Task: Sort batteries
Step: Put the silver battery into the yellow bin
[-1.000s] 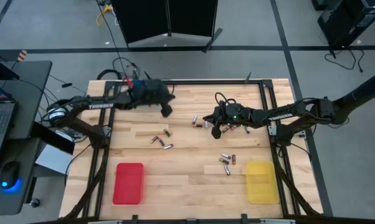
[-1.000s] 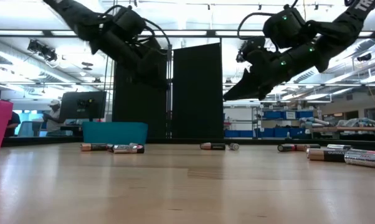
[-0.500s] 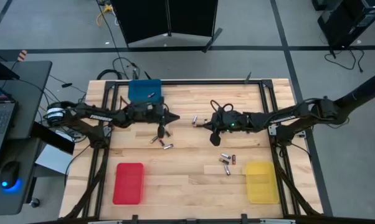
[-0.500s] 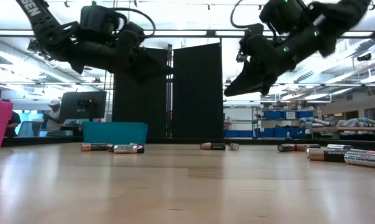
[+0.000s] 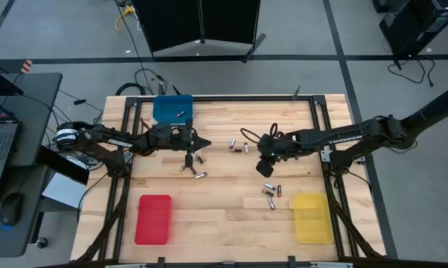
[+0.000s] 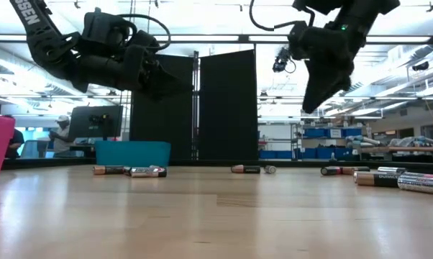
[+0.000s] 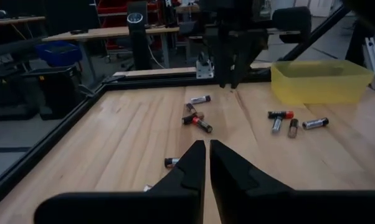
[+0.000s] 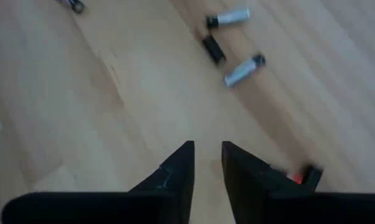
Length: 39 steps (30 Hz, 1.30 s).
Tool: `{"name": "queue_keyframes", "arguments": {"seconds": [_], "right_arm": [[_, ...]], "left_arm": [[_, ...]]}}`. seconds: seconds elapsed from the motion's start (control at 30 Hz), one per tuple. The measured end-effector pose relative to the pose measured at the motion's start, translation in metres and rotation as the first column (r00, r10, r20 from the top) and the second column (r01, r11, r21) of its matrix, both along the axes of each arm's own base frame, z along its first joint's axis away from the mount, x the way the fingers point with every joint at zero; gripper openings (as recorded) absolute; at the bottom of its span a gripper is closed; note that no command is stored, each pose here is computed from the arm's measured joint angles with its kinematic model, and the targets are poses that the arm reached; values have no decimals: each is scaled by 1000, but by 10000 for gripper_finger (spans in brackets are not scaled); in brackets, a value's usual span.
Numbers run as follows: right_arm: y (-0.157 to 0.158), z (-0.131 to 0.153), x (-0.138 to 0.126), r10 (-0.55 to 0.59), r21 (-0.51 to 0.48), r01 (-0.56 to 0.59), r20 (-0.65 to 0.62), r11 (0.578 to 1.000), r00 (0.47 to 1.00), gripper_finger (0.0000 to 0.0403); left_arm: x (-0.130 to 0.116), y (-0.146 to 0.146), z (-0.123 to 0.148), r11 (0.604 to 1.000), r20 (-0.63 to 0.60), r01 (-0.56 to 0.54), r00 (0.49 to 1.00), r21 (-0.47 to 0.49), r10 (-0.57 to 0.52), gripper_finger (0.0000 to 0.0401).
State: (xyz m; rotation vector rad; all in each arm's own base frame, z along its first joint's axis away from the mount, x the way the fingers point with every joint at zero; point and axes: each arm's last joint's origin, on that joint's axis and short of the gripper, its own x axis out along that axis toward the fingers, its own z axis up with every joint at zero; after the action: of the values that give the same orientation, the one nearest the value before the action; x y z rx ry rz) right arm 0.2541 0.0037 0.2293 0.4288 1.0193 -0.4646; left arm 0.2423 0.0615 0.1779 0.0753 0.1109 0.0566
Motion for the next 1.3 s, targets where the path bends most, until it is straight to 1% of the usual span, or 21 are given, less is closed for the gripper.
{"name": "queue_keyframes", "arguments": {"seconds": [0.13,0.27,0.37,0.57,0.67,0.77,0.87,1.3], "right_arm": [[10,-2,-5,-24,76,27,-47,997,999,129],[24,-3,-7,-3,97,8,-50,995,999,156],[34,-6,-8,16,106,-11,-47,994,999,168],[46,-30,-11,16,118,-4,-99,993,995,167],[52,-45,-4,40,159,-23,-104,987,994,167],[58,-58,-1,67,172,-40,-150,984,986,167],[61,-70,1,77,163,-45,-199,986,977,166],[63,-92,5,91,130,-57,-278,990,956,161]], "left_arm": [[0,0,1,999,9,2,1000,33,-2,30],[0,0,2,999,18,2,1000,50,-2,30],[0,0,1,999,7,3,1000,55,-3,30],[0,0,0,999,-1,3,1000,50,-3,30],[0,0,0,999,-4,4,1000,51,-4,30],[0,0,0,998,-4,2,1000,65,-1,30],[0,0,0,997,-6,-8,1000,80,9,30],[0,1,-1,997,-16,-19,1000,77,20,30]]}}
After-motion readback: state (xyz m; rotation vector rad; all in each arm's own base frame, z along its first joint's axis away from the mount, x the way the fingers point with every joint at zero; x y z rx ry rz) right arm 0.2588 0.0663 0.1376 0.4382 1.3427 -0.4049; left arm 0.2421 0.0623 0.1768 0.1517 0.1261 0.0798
